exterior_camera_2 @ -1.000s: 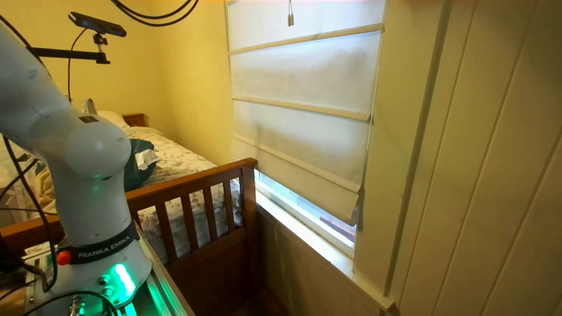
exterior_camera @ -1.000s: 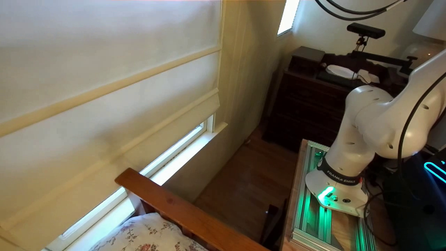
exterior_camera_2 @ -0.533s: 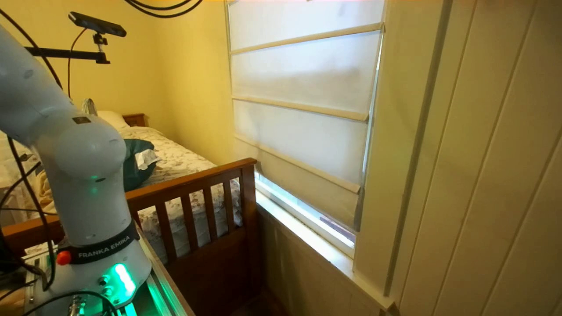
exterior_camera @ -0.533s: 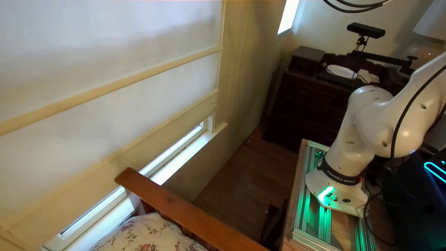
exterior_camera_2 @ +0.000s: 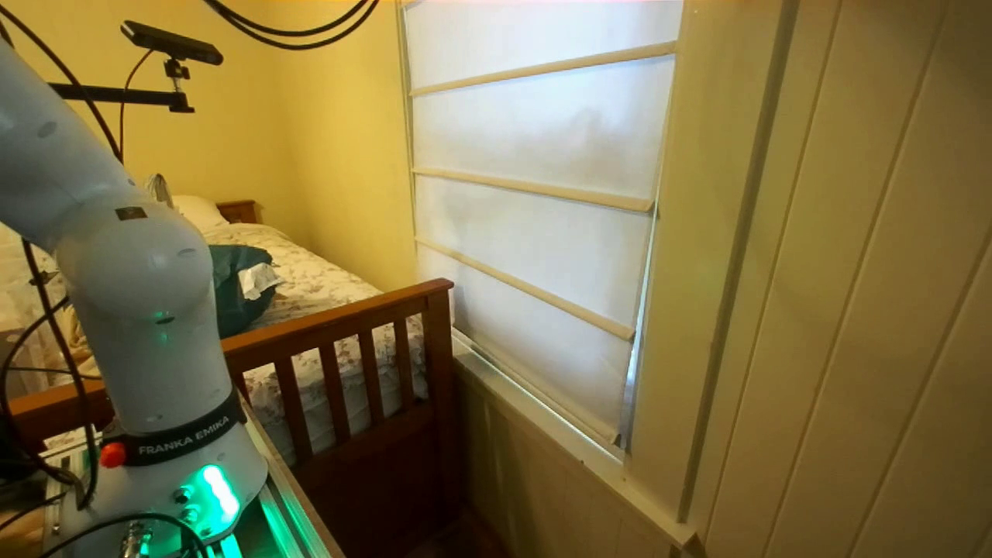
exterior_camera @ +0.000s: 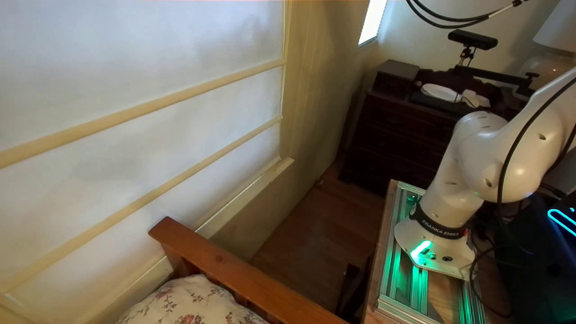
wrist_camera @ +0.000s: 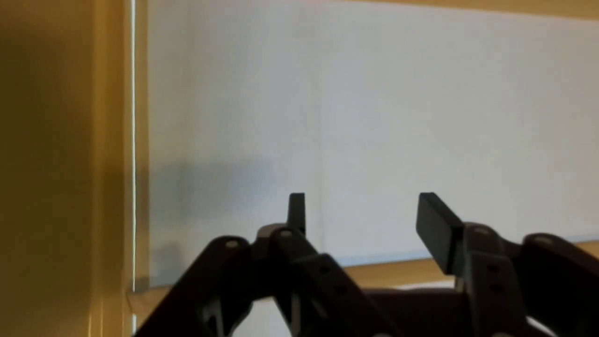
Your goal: Close the blinds
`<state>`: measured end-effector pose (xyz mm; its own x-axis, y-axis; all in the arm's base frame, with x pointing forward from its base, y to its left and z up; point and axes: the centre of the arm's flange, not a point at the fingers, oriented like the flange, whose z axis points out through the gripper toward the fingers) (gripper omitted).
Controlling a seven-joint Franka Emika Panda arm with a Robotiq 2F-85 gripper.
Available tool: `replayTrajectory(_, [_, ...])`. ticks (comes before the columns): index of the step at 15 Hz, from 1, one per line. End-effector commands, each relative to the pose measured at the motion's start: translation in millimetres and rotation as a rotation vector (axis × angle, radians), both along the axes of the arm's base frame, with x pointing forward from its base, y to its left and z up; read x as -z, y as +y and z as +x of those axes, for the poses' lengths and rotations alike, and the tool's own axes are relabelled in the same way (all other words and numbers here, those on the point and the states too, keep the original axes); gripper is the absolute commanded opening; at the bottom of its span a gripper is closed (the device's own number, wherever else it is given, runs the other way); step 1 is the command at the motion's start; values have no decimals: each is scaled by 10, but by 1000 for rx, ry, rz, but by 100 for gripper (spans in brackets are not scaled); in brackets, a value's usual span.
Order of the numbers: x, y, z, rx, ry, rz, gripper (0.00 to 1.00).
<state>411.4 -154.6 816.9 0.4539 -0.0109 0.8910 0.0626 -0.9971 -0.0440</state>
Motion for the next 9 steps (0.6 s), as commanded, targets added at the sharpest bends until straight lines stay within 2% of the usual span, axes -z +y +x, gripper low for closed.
replayTrajectory(1, [241,37,-62,-7,201,-53,95])
replayTrajectory(2, [340,35,-74,-12,262,-67,99])
replayTrajectory(5, [601,23,-120,-15,432,-109,100])
replayTrajectory(9, [986,24,-161,-1,591,-112,100])
